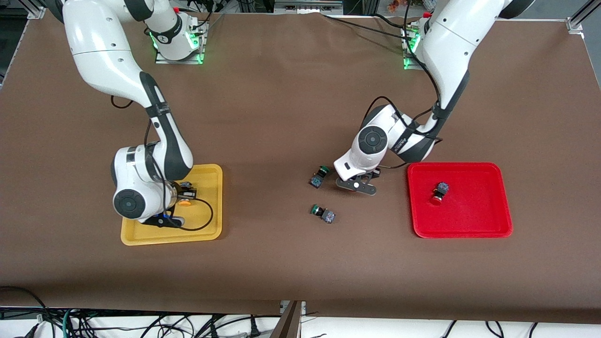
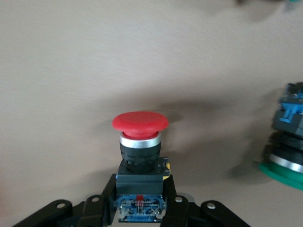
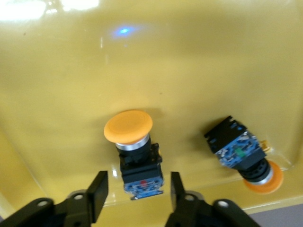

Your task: Place red and yellow buttons in trays

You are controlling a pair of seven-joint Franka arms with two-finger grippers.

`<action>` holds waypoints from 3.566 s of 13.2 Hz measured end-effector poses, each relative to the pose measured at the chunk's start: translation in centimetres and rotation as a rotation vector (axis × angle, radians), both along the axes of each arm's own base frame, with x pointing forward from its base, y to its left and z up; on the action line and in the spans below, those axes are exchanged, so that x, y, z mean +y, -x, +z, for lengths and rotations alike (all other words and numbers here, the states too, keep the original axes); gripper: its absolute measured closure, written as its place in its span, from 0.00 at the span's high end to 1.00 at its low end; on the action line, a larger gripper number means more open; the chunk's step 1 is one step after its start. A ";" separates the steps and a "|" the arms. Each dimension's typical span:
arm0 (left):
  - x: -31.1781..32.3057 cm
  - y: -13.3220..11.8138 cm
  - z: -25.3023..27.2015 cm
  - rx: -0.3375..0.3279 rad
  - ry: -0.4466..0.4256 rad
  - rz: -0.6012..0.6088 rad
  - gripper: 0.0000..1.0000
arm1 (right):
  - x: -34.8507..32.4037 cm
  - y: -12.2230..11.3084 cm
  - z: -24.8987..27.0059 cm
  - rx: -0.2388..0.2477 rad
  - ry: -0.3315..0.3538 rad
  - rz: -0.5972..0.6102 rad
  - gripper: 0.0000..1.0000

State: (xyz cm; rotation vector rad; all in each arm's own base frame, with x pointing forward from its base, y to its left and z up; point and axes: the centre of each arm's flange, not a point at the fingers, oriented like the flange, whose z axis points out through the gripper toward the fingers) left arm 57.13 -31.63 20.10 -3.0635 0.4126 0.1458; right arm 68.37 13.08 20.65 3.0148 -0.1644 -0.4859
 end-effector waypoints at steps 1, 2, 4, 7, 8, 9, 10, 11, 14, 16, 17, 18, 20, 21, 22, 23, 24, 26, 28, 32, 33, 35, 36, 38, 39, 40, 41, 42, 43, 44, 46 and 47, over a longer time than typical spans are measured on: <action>1.8 -0.9 2.0 0.015 -0.023 -0.026 0.41 | 0.0 -0.3 1.0 -0.007 -0.003 0.002 0.78; 4.5 -1.9 4.4 0.037 -0.047 -0.067 0.41 | 0.2 -0.4 2.8 -0.001 -0.006 0.008 0.89; 11.7 -3.8 8.6 0.085 -0.069 -0.171 0.41 | 0.4 -0.7 8.8 0.014 -0.023 0.054 1.00; 25.0 -6.3 10.0 0.128 -0.021 -0.341 0.41 | -0.8 0.0 19.0 0.024 -0.052 0.134 1.00; 28.5 -6.5 9.0 0.139 -0.002 -0.392 0.41 | -1.4 0.4 21.7 0.021 -0.066 0.166 1.00; 31.3 -6.7 7.5 0.139 0.004 -0.441 0.41 | -2.0 0.9 24.0 0.011 -0.075 0.187 1.00; 33.7 -6.8 5.6 0.138 0.009 -0.485 0.41 | -2.7 1.5 26.3 0.003 -0.078 0.196 1.00; 35.6 -7.0 3.8 0.131 0.023 -0.525 0.41 | -3.2 2.4 28.6 0.003 -0.080 0.194 1.00; 37.3 -6.9 0.9 0.129 0.052 -0.575 0.45 | -4.0 5.6 36.0 -0.039 -0.089 0.193 1.00; 36.9 -7.2 1.6 0.116 0.050 -0.584 0.62 | -5.3 8.3 39.7 -0.068 -0.071 0.191 1.00; 36.7 -7.6 2.9 0.103 0.041 -0.586 0.73 | -5.9 9.6 41.1 -0.082 -0.061 0.192 1.00; 36.6 -7.8 4.9 0.101 0.029 -0.586 0.84 | -6.7 10.8 42.7 -0.105 -0.058 0.185 1.00; 35.6 -7.7 10.7 0.105 0.004 -0.582 1.00 | -8.6 13.3 46.0 -0.164 -0.066 0.164 1.00; 34.7 -7.3 14.1 0.105 -0.006 -0.569 1.00 | -9.1 14.5 47.0 -0.181 -0.070 0.162 1.00; 33.7 -6.8 17.6 0.111 -0.006 -0.537 1.00 | -9.0 15.4 47.3 -0.190 -0.073 0.167 1.00; 32.7 -6.4 21.1 0.120 0.004 -0.489 1.00 | -8.6 16.0 46.9 -0.182 -0.075 0.175 1.00; 31.9 -6.1 24.6 0.128 0.011 -0.423 1.00 | -8.3 16.3 46.0 -0.163 -0.076 0.180 1.00; 31.0 -5.7 31.1 0.120 0.019 -0.321 1.00 | -8.0 16.3 44.4 -0.133 -0.076 0.184 1.00; 30.3 -5.1 36.5 0.086 0.013 -0.278 1.00 | -7.8 16.2 44.1 -0.130 -0.076 0.189 1.00; 27.9 -1.9 44.0 -0.050 -0.028 -0.017 1.00 | -7.7 15.9 43.8 -0.134 -0.076 0.191 1.00; 27.4 -1.3 44.6 -0.090 -0.003 0.110 1.00 | -7.7 15.9 43.8 -0.134 -0.076 0.190 1.00; 27.8 -0.8 43.6 -0.153 0.034 0.262 1.00 | -7.8 15.9 43.8 -0.134 -0.076 0.189 1.00; 28.3 -0.3 42.6 -0.155 0.037 0.289 1.00 | -7.9 15.9 43.8 -0.135 -0.076 0.188 1.00; 28.5 0.6 41.6 -0.135 0.031 0.306 1.00 | -7.9 15.8 43.8 -0.136 -0.076 0.188 1.00; 28.4 0.7 41.6 -0.131 0.031 0.308 1.00 | -7.9 15.8 43.8 -0.139 -0.076 0.189 1.00; 28.2 0.8 41.5 -0.125 0.029 0.308 1.00 | -7.8 15.8 43.8 -0.142 -0.076 0.190 1.00; 28.1 0.9 41.5 -0.116 0.027 0.308 1.00 | -7.8 15.7 43.8 -0.141 -0.076 0.190 1.00; 28.1 0.9 41.4 -0.111 0.026 0.308 1.00 | -7.7 15.6 43.6 -0.139 -0.076 0.191 1.00; 28.1 0.9 41.4 -0.109 0.026 0.308 1.00 | -7.7 15.6 43.5 -0.137 -0.076 0.191 1.00; 28.1 0.9 41.3 -0.106 0.025 0.307 1.00 | -7.7 15.5 43.4 -0.135 -0.076 0.191 1.00; 28.0 0.9 41.3 -0.106 0.025 0.306 1.00 | -7.6 15.5 43.4 -0.135 -0.076 0.192 1.00; 28.1 0.9 41.3 -0.105 0.025 0.307 1.00 | -7.6 15.5 43.4 -0.135 -0.076 0.193 1.00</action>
